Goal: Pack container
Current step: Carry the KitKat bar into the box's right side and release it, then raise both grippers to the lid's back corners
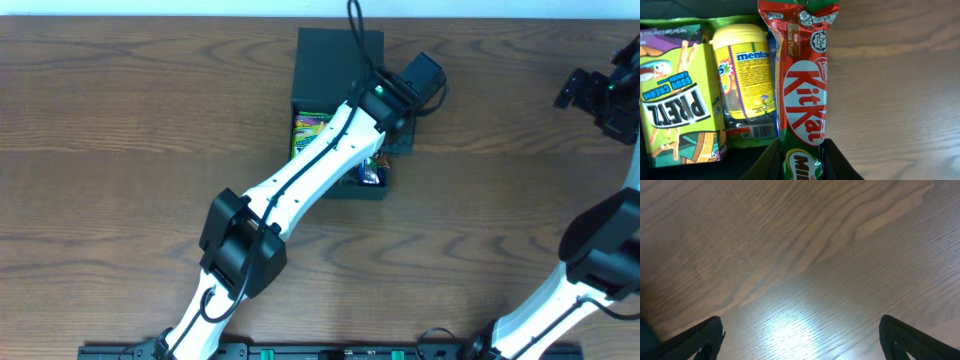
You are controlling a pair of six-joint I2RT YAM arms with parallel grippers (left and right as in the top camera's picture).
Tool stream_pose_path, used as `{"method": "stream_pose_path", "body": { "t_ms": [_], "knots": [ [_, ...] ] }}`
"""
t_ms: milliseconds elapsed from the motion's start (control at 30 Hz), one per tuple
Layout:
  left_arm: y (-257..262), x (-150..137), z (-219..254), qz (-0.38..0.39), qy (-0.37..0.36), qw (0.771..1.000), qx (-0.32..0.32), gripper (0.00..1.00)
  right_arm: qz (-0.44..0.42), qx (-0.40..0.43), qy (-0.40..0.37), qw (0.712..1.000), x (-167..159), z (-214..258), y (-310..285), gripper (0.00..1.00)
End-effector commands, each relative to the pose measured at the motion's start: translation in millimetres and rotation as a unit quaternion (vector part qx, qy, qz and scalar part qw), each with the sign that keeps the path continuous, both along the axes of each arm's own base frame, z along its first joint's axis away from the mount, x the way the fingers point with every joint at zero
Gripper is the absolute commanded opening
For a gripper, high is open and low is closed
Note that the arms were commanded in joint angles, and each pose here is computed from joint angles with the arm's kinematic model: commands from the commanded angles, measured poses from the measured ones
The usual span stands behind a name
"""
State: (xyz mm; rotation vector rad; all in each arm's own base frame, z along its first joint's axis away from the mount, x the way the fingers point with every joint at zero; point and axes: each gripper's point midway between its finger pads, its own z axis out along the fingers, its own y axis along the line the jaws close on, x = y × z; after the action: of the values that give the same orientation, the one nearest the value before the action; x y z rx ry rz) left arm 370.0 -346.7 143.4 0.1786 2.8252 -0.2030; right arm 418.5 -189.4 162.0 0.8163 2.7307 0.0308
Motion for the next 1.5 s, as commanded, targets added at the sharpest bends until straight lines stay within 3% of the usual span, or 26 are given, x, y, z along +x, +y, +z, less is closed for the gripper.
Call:
{"method": "stream_pose_path", "body": {
  "t_ms": [0,167,200,233,267,633,833,1067,1100,1133,1200,1233,1267,1433,1467],
  "knots": [
    [5,4,-9,0.045,0.006,0.999,0.003,0.20,0.001,-0.002,0.008,1.000,-4,-4,-4,0.99],
    [4,5,-9,0.045,0.004,0.999,0.001,0.21,0.001,-0.002,0.008,1.000,-4,-4,-4,0.99],
    [4,5,-9,0.045,0.004,0.999,0.001,0.26,0.001,-0.002,0.008,1.000,-4,-4,-4,0.99],
    [4,4,-9,0.044,0.004,0.999,0.001,0.40,0.001,-0.001,0.008,1.000,-4,-4,-4,0.99],
    [5,4,-9,0.045,0.005,0.999,0.002,0.47,0.001,-0.001,0.009,1.000,-4,-5,-4,0.99],
    [23,17,-4,0.049,-0.014,0.998,0.025,0.47,0.001,0.001,0.013,1.000,-6,-5,-3,0.99],
    [49,49,24,0.092,-0.042,0.995,0.001,0.46,0.010,0.025,0.002,1.000,-2,-4,7,0.99],
    [135,98,34,0.191,-0.040,0.981,-0.016,0.45,0.034,0.074,-0.026,0.996,10,-1,31,0.97],
    [144,102,33,0.201,-0.036,0.979,-0.021,0.40,0.041,0.081,-0.031,0.995,13,0,37,0.90],
    [157,109,33,0.213,-0.034,0.976,-0.027,0.25,0.051,0.091,-0.038,0.994,18,2,46,0.69],
    [180,118,33,0.236,-0.035,0.971,-0.028,0.06,0.072,0.104,-0.051,0.991,27,5,64,0.33],
    [192,122,33,0.248,-0.035,0.968,-0.028,0.06,0.084,0.107,-0.057,0.989,32,6,74,0.14],
    [203,126,34,0.258,-0.035,0.965,-0.033,0.06,0.090,0.109,-0.060,0.988,37,7,84,0.01],
    [246,137,34,0.277,-0.037,0.960,-0.028,0.06,0.141,0.113,-0.066,0.981,54,9,144,0.01],
    [251,139,34,0.278,-0.039,0.959,-0.027,0.06,0.153,0.112,-0.068,0.979,57,10,155,0.05]
  ]
}}
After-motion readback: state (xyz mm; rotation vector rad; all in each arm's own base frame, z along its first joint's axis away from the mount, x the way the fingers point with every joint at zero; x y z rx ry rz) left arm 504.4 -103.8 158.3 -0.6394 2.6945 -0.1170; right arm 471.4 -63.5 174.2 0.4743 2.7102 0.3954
